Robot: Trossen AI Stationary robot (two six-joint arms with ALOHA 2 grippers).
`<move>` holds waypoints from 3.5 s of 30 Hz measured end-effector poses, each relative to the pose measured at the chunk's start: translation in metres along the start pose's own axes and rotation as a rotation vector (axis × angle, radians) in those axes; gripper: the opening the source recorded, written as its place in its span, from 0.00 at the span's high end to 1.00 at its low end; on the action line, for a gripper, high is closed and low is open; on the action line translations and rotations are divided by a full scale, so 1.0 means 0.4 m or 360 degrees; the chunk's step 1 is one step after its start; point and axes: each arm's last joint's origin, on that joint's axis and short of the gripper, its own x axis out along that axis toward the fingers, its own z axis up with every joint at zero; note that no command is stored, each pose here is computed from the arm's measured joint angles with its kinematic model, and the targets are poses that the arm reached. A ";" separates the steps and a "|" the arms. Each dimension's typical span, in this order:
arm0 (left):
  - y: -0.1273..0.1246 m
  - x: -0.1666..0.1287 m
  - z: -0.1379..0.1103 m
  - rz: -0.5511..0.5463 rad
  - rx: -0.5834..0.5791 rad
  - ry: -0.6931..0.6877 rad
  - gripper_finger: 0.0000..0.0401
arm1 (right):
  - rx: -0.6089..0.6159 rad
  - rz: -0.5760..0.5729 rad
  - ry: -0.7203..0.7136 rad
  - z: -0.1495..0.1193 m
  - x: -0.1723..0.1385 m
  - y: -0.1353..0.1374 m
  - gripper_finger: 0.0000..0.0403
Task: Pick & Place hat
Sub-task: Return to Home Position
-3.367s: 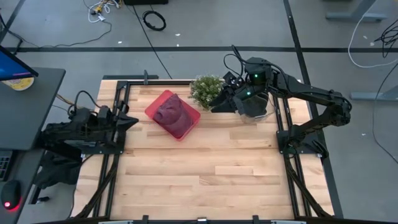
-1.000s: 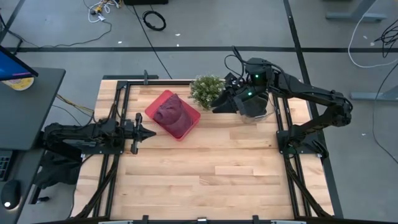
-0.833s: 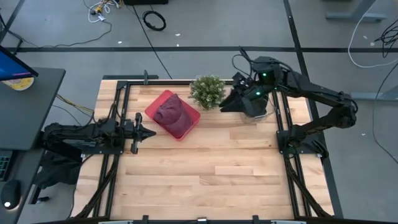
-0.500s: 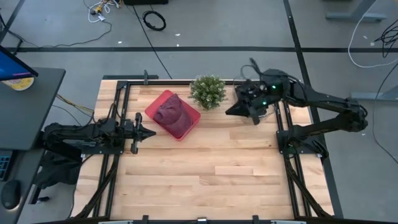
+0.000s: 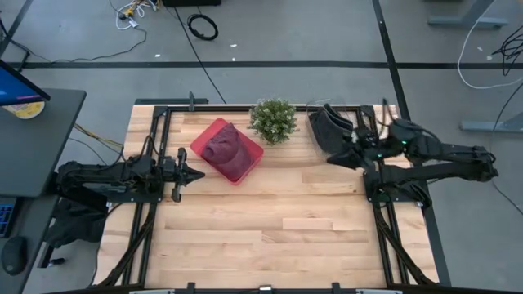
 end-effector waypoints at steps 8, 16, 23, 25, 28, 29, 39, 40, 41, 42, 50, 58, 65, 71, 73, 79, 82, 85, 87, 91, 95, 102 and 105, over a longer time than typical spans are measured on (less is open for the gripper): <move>0.000 0.000 0.000 -0.0001 0.0000 -0.0001 0.95 | -0.0079 0.0048 -0.0214 -0.063 -0.116 0.004 0.99; 0.000 0.000 0.000 0.0000 0.0001 -0.0001 0.95 | -0.0076 0.0137 -0.0344 -0.126 -0.193 -0.011 1.00; 0.000 0.000 0.000 -0.0001 0.0001 -0.0002 0.95 | -0.0054 0.0203 -0.0425 -0.156 -0.228 -0.018 1.00; 0.000 0.000 0.000 -0.0002 0.0001 -0.0002 0.95 | -0.0056 0.0201 -0.0405 -0.157 -0.227 -0.019 1.00; 0.000 0.000 0.000 -0.0001 0.0000 -0.0002 0.95 | -0.0084 0.0202 -0.0404 -0.162 -0.222 -0.023 1.00; 0.000 0.000 0.000 -0.0001 0.0000 -0.0001 0.95 | -0.0087 0.0186 -0.0389 -0.167 -0.217 -0.029 1.00; 0.000 0.000 0.000 -0.0001 0.0001 0.0002 0.95 | -0.0155 0.0312 -0.0575 -0.189 -0.175 -0.059 1.00; 0.000 0.000 0.000 -0.0001 0.0001 0.0002 0.95 | -0.0144 0.0310 -0.0569 -0.197 -0.167 -0.067 1.00; 0.000 0.000 0.000 -0.0001 0.0001 0.0002 0.95 | -0.0139 0.0313 -0.0570 -0.205 -0.160 -0.075 1.00; 0.000 0.000 0.000 -0.0001 0.0000 0.0002 0.95 | -0.0142 0.0326 -0.0587 -0.212 -0.154 -0.082 1.00; 0.000 0.000 -0.001 -0.0001 0.0001 0.0004 0.95 | -0.0069 0.0412 -0.0688 -0.273 -0.114 -0.138 1.00; 0.000 0.000 -0.001 -0.0001 0.0001 0.0005 0.95 | -0.0027 0.0357 -0.0660 -0.303 -0.099 -0.168 0.99; 0.000 0.000 -0.001 0.0000 0.0001 0.0005 0.95 | -0.0300 0.0167 -0.0576 -0.319 -0.089 -0.186 0.94; 0.000 0.000 -0.001 -0.0001 0.0001 0.0005 0.95 | -0.0459 0.0264 -0.0588 -0.317 -0.091 -0.174 0.97; 0.000 0.000 -0.001 0.0000 0.0001 0.0005 0.95 | -0.0538 0.0342 -0.0646 -0.311 -0.096 -0.161 0.99; 0.000 0.000 -0.001 -0.0001 0.0001 0.0005 0.95 | -0.0630 0.0192 -0.0618 -0.323 -0.088 -0.167 0.99; 0.000 0.000 -0.001 0.0000 0.0001 0.0005 0.95 | -0.0711 0.0018 -0.0612 -0.328 -0.084 -0.179 0.99; 0.000 0.000 -0.001 -0.0001 0.0001 0.0005 0.95 | -0.0778 -0.0056 -0.0560 -0.335 -0.081 -0.186 0.99; 0.000 0.000 -0.001 -0.0001 0.0001 0.0004 0.95 | -0.0843 -0.0093 -0.0495 -0.343 -0.078 -0.193 0.99; 0.000 0.000 -0.001 0.0000 0.0001 0.0005 0.95 | -0.0942 -0.0176 -0.0382 -0.356 -0.074 -0.205 0.99; 0.000 0.000 -0.001 -0.0001 0.0001 0.0004 0.95 | -0.0962 -0.0256 -0.0254 -0.372 -0.072 -0.220 0.99; 0.000 0.000 -0.001 -0.0001 0.0001 0.0004 0.95 | -0.1004 -0.0266 -0.0227 -0.375 -0.071 -0.222 0.99; 0.000 0.000 -0.001 -0.0001 0.0001 0.0004 0.95 | -0.0946 -0.0261 -0.0234 -0.375 -0.071 -0.222 0.99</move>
